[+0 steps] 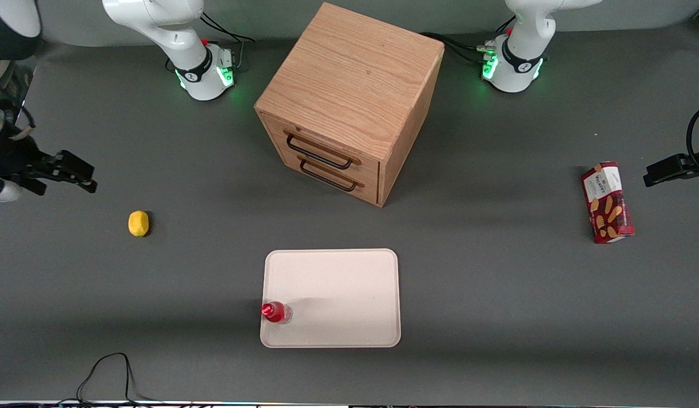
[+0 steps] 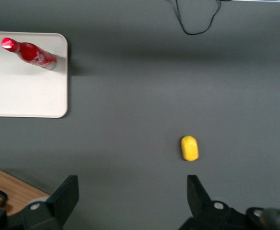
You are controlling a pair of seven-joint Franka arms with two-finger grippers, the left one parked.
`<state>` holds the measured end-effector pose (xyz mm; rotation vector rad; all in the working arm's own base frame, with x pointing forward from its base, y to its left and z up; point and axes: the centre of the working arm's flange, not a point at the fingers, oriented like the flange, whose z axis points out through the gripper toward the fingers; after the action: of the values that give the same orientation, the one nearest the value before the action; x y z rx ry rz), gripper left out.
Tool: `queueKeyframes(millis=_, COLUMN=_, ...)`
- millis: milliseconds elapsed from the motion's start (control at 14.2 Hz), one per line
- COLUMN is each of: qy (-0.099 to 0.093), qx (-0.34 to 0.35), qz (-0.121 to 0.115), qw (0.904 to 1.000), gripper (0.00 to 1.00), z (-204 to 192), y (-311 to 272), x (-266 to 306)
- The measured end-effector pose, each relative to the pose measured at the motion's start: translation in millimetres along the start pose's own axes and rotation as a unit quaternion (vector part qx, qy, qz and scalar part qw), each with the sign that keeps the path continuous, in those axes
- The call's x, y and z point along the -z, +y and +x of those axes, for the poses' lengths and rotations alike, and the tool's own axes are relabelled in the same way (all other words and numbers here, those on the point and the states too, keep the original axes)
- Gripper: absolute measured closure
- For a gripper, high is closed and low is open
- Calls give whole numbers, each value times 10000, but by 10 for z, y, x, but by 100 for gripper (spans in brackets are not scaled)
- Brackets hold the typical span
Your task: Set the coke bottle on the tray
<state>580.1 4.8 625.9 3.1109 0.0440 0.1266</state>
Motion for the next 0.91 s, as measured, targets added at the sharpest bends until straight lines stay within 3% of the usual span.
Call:
queueKeyframes(millis=211, qy=43, qx=128, qz=-9, qw=9999, gripper=0, z=-28, y=262, x=41)
queueKeyframes(millis=912, qy=16, qx=203, qz=2, qw=9998, gripper=0, z=-51, y=195, x=64)
